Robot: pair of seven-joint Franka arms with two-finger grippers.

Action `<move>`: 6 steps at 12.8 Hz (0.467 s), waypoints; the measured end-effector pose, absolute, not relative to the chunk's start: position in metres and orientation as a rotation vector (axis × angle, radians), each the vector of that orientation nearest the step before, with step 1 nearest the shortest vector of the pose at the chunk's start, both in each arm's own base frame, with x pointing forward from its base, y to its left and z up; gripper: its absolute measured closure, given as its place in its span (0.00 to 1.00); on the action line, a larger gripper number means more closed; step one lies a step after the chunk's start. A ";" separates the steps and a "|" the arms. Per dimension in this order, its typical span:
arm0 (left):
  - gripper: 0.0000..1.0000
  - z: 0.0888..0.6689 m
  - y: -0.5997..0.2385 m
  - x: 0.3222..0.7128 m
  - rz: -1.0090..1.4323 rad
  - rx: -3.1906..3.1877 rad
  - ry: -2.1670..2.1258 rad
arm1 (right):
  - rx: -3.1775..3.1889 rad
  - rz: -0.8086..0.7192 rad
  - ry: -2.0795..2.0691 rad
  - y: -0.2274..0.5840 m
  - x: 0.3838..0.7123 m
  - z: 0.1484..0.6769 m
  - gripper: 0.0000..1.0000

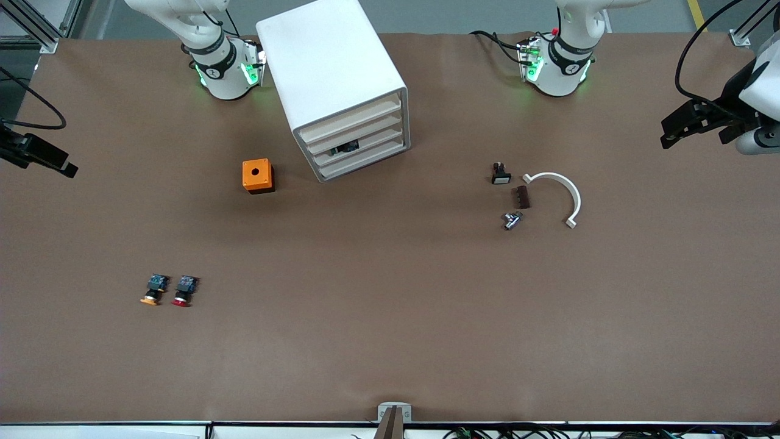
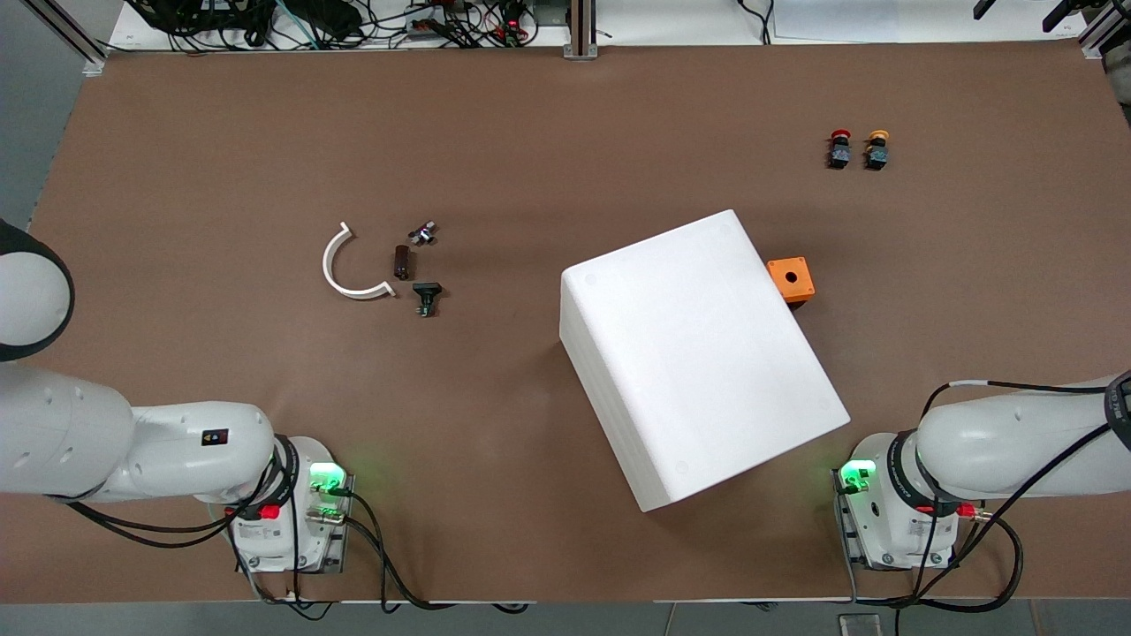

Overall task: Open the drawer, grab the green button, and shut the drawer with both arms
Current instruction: 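Reach the left gripper toward the white cabinet's drawer handle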

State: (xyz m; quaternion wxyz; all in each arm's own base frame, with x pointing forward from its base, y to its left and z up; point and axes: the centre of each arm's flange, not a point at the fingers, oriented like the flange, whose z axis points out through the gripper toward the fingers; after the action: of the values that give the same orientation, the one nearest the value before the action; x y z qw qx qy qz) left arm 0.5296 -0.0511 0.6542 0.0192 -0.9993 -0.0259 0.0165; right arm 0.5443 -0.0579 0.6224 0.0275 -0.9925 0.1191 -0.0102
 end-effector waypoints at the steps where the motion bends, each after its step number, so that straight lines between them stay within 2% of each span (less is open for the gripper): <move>1: 0.00 0.654 -0.050 0.529 0.061 -3.101 -0.082 | -3.064 -0.031 0.368 -0.058 0.544 0.622 0.00; 6: 0.00 0.634 -0.054 0.537 0.143 -3.097 -0.069 | -3.064 -0.031 0.368 -0.058 0.544 0.622 0.00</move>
State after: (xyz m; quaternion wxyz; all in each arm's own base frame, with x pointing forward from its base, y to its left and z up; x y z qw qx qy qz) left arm 0.5368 -0.0537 0.6340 0.0201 -0.9985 -0.0221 0.0460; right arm 0.5443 -0.0579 0.6224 0.0275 -0.9924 0.1192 -0.0102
